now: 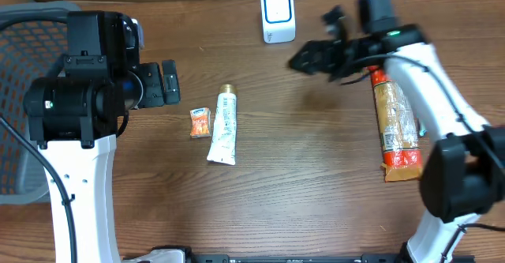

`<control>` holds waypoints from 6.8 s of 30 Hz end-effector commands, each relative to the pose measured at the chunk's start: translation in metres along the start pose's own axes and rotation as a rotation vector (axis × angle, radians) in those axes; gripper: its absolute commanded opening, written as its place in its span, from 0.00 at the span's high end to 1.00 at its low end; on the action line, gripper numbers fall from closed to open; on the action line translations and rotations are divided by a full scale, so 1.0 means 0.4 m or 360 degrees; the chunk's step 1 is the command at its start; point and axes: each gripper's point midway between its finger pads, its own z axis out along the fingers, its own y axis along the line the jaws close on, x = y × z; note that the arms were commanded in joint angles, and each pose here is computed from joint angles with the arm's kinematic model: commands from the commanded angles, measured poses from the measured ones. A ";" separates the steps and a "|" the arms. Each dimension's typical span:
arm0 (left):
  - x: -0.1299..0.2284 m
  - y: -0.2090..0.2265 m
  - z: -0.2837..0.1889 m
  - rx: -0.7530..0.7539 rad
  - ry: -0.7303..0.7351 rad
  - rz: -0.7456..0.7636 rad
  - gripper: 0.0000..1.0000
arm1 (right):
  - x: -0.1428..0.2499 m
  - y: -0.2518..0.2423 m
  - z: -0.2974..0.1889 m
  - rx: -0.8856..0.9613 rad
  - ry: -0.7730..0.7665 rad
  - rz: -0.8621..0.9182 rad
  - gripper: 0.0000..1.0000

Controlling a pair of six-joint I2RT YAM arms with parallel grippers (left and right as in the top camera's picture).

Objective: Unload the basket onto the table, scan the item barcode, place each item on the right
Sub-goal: 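Carry the spaghetti right and lower it beside the wipes pack, then reach the right gripper to the white tube and grasp it, then lift the white tube upright and hold it at the scanner, then carry the white tube right and set it beside the spaghetti, then move the right gripper left to the orange Kleenex pack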

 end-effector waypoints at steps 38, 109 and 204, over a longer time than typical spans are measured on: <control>-0.004 0.009 0.002 -0.0019 -0.0006 -0.0015 0.00 | 0.269 0.094 0.459 0.0005 0.0495 0.0368 0.96; -0.004 0.009 0.002 -0.0019 -0.0006 -0.0015 0.00 | -0.416 -0.245 0.070 0.2577 -0.0566 -0.2094 0.96; -0.004 0.009 0.002 -0.0019 -0.0006 -0.0015 0.00 | 0.048 0.072 0.245 0.0123 -0.0137 0.0093 0.16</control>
